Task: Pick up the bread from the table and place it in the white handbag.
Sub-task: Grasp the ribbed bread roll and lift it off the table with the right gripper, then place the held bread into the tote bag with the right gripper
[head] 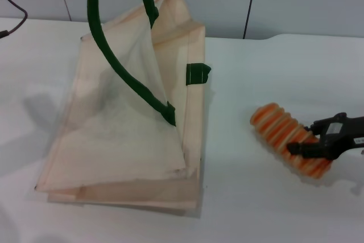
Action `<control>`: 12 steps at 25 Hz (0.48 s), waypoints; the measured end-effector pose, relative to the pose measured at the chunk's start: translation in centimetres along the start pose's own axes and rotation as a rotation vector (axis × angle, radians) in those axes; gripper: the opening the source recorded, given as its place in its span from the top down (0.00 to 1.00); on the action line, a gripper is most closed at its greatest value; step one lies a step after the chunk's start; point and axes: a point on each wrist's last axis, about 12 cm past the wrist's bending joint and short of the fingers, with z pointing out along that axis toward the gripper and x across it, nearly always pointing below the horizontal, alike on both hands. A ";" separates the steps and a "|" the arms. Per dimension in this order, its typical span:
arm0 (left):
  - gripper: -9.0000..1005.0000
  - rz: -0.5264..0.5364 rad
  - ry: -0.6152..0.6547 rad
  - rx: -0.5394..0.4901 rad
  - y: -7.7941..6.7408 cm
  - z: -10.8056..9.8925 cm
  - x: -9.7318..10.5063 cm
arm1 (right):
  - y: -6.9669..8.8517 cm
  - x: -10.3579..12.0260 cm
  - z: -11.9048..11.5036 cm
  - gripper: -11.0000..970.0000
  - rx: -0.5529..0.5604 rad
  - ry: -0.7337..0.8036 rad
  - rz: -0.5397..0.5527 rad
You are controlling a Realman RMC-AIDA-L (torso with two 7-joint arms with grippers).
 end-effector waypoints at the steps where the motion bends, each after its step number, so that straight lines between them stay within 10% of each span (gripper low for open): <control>1: 0.86 0.000 0.001 0.002 0.0 0.0 0.0 | -0.1 -0.1 -0.1 0.43 0.001 -0.011 0.004; 12: 0.85 0.015 0.034 0.036 -0.5 1.7 -0.6 | 1.4 -5.5 0.8 0.53 -0.149 -0.099 -0.119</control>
